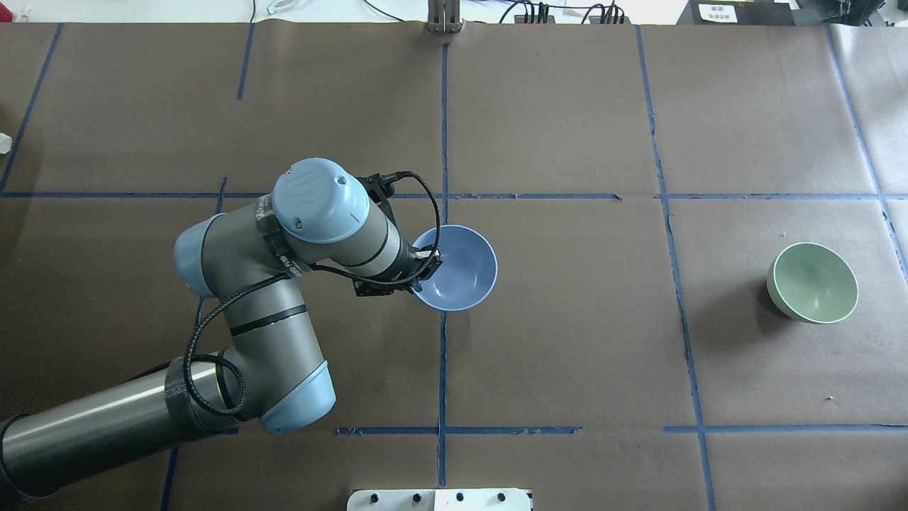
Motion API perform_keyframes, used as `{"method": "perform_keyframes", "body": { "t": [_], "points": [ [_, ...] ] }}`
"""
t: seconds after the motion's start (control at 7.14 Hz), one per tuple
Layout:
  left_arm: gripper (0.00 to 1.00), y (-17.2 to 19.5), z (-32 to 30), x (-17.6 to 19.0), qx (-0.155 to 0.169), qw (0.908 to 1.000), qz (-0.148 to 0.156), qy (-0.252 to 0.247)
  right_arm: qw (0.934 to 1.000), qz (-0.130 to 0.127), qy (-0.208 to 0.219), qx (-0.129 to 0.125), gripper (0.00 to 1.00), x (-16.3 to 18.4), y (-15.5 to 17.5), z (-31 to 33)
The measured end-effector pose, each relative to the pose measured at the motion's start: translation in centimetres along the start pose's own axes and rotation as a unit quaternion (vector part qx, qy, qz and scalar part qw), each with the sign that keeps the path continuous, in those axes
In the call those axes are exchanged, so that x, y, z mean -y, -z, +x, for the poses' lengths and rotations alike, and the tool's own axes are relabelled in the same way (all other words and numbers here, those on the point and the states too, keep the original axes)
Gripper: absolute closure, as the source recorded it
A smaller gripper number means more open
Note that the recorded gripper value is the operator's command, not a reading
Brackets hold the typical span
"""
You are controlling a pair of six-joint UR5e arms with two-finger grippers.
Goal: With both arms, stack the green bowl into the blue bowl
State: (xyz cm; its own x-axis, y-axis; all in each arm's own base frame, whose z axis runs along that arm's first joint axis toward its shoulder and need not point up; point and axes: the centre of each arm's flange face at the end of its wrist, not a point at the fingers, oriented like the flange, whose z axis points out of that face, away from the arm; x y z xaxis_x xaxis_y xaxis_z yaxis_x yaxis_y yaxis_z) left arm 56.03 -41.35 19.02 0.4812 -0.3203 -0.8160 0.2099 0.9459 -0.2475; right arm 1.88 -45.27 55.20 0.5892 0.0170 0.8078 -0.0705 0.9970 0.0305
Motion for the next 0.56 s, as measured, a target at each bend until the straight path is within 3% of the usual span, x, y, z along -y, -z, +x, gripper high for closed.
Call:
{"method": "perform_keyframes", "body": {
  "t": [0.14, 0.42, 0.56],
  "points": [
    [0.94, -0.6, 0.0, -0.1, 0.004, 1.0000, 0.000, 0.000, 1.0000, 0.000, 0.000, 0.000, 0.00, 0.0, 0.0, -0.1],
    [0.10, -1.5, -0.6, 0.2, 0.014, 0.9999, 0.001, 0.002, 1.0000, 0.000, 0.001, 0.001, 0.00, 0.0, 0.0, -0.1],
    [0.00, -1.8, -0.9, 0.4, 0.019, 0.9998, 0.002, 0.004, 1.0000, -0.001, 0.001, 0.001, 0.00, 0.0, -0.1, -0.2]
  ]
}}
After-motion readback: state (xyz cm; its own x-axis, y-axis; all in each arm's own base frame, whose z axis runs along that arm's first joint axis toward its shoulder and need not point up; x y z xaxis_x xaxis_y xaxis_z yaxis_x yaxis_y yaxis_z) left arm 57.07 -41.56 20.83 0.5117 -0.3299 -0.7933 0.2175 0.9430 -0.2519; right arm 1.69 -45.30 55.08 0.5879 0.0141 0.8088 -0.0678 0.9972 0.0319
